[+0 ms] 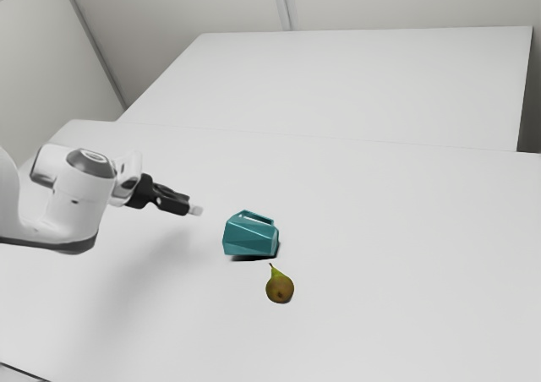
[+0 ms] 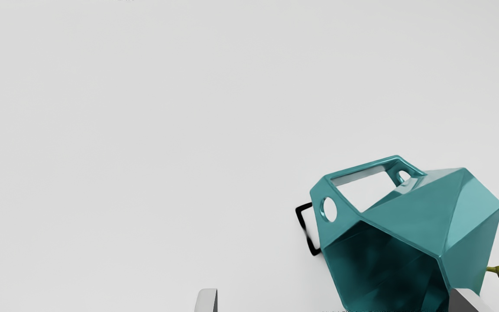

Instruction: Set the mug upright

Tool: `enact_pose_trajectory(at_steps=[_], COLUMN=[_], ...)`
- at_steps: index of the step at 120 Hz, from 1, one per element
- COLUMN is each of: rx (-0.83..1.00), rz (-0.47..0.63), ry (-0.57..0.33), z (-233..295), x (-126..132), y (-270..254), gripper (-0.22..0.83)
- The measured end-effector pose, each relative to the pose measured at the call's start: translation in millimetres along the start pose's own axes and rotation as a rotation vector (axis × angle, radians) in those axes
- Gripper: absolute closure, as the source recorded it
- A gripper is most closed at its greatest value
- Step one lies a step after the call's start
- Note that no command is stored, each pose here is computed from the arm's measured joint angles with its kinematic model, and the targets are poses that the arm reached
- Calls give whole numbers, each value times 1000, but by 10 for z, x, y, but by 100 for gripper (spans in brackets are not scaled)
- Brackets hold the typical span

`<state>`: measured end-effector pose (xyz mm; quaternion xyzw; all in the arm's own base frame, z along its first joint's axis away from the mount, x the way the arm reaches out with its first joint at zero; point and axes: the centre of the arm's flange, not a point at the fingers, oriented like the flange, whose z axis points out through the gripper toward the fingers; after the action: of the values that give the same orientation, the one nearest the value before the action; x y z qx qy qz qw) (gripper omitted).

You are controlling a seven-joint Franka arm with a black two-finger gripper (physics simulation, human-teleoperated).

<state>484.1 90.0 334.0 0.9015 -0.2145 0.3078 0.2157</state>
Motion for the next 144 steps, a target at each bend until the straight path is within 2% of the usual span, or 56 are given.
enact_pose_trajectory(at_steps=[48,115,144], rx=[-36,-42,-54], rz=[161,195,241], ry=[-11,-30,-31], z=[320,801,948], x=[-145,-315,-246], y=[336,624,854], gripper=[3,3,19])
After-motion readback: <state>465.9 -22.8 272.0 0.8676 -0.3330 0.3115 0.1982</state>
